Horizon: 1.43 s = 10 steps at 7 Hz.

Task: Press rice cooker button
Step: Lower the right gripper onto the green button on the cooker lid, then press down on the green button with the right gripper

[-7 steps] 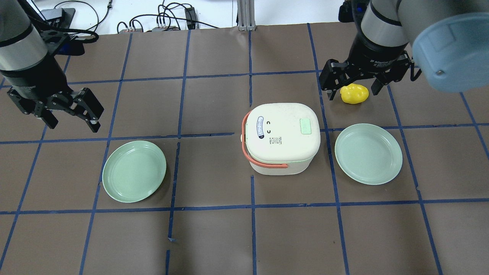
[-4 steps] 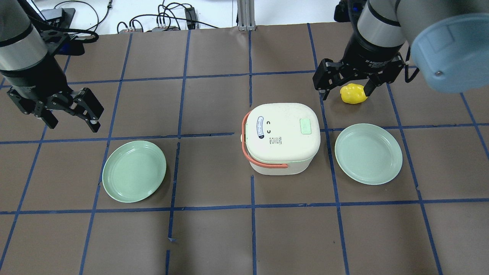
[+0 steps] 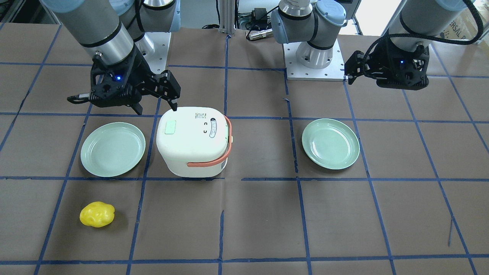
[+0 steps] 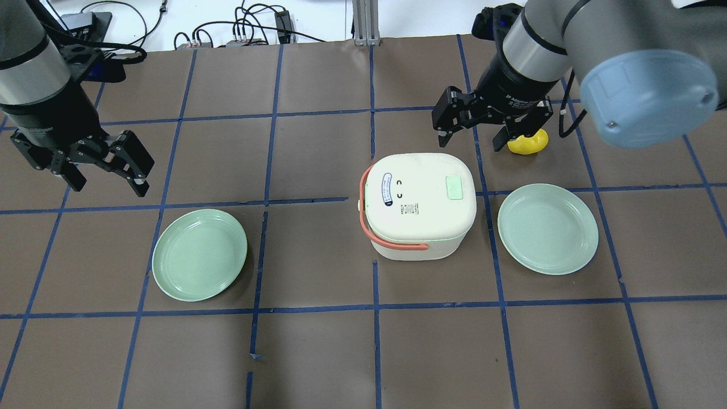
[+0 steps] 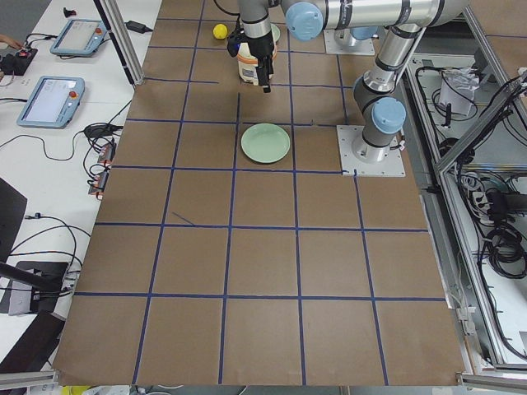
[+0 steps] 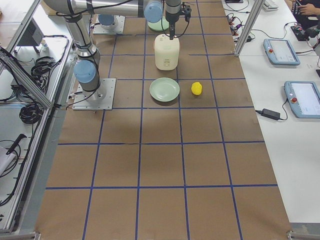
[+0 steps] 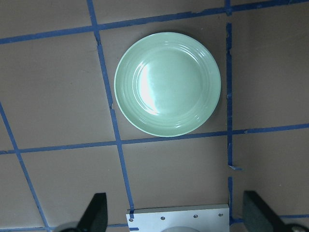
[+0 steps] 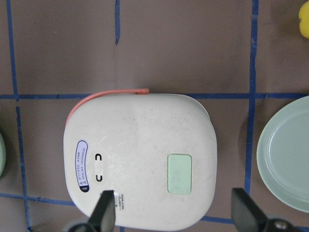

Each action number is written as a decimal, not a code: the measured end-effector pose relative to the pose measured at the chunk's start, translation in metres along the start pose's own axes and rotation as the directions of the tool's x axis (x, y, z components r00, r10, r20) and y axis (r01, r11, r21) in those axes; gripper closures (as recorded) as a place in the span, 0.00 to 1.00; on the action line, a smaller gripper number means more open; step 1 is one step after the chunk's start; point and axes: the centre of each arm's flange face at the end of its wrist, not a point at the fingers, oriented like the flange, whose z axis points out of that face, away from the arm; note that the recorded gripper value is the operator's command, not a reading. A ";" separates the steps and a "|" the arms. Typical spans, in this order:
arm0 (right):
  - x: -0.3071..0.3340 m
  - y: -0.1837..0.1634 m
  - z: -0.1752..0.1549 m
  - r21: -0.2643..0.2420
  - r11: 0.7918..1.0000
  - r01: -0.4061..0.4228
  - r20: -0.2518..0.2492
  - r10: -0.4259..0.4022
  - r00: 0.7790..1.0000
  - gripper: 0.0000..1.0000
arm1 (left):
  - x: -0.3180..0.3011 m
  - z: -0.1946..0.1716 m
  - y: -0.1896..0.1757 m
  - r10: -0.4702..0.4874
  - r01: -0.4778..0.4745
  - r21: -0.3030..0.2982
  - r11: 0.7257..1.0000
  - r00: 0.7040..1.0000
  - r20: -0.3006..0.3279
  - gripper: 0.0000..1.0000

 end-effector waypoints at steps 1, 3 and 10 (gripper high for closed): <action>0.007 0.004 0.024 -0.016 1.000 -0.007 -0.020 0.006 1.000 0.89 | 0.000 0.000 0.000 0.000 0.000 0.000 1.000 1.000 0.000 0.00; 0.014 0.008 0.039 -0.025 1.000 -0.010 -0.054 0.009 0.999 0.89 | 0.000 0.000 0.000 0.000 0.000 0.000 1.000 1.000 0.000 0.00; -0.005 0.015 0.059 -0.056 0.998 -0.025 -0.056 0.022 0.998 0.89 | 0.000 0.000 0.000 0.000 0.000 0.000 1.000 1.000 0.000 0.00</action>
